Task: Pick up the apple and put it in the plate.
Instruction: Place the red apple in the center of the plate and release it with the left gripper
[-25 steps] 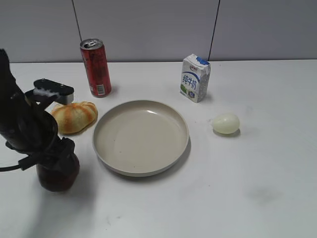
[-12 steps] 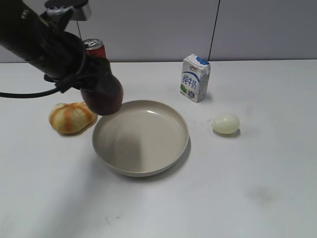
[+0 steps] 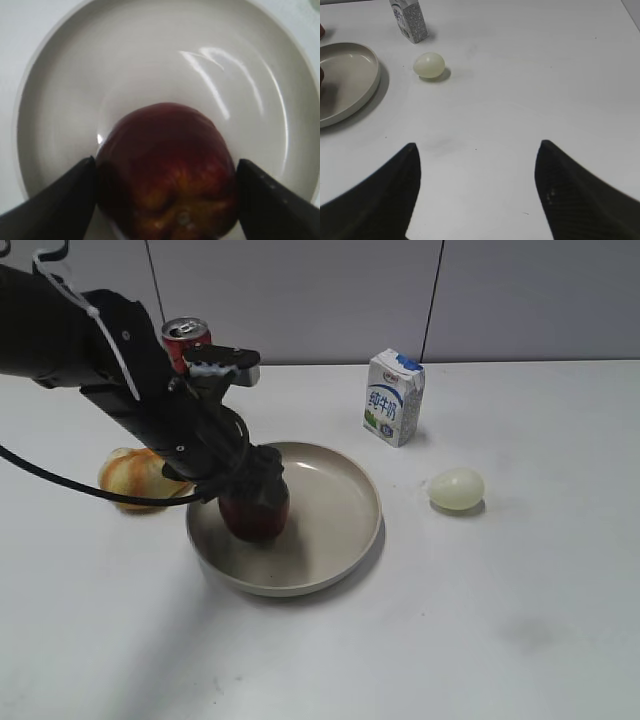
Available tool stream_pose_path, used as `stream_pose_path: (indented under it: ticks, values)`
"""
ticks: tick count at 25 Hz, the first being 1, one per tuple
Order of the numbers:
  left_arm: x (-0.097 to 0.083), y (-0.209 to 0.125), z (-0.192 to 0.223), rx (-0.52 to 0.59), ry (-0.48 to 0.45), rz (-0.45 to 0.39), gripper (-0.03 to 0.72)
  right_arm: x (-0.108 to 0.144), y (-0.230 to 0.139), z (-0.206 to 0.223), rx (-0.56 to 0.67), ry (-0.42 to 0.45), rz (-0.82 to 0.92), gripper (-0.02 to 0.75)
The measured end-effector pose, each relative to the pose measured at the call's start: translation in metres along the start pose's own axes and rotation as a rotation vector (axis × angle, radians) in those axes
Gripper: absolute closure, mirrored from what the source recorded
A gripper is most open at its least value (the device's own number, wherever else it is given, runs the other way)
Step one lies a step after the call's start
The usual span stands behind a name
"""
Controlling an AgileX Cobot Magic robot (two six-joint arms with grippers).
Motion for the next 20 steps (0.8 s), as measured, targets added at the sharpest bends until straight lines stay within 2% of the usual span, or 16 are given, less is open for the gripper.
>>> stream_pose_path:
  ticks: [5,11,13,17,20]
  values:
    - [0.001,-0.004,0.008,0.019,-0.001,-0.005,0.009,0.0,0.0,0.0,0.0,0.0,0.0,0.167]
    - [-0.002,0.002,-0.007,0.0,-0.009,0.005,-0.004,0.0,0.0,0.0,0.0,0.0,0.0,0.167]
    - [-0.007,0.013,-0.028,-0.032,-0.014,0.026,-0.004,0.0,0.0,0.0,0.0,0.0,0.0,0.167]
    - [-0.011,0.035,-0.098,-0.114,-0.003,0.086,-0.004,0.0,0.0,0.0,0.0,0.0,0.0,0.167]
    - [0.0,0.032,-0.151,-0.153,0.045,0.066,-0.003,0.0,0.0,0.0,0.0,0.0,0.0,0.167]
Point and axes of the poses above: a point on each arm's last joint axis where the gripper is mounted, z pointing out along that axis toward the gripper, x along the wrist's bending axis when the last joint is at zero, y = z × x, the point moved 6 cm from there along z, pointing out along that axis toward the gripper, and after that the axes turned 6 degrees about z, right-handed, at the moved point
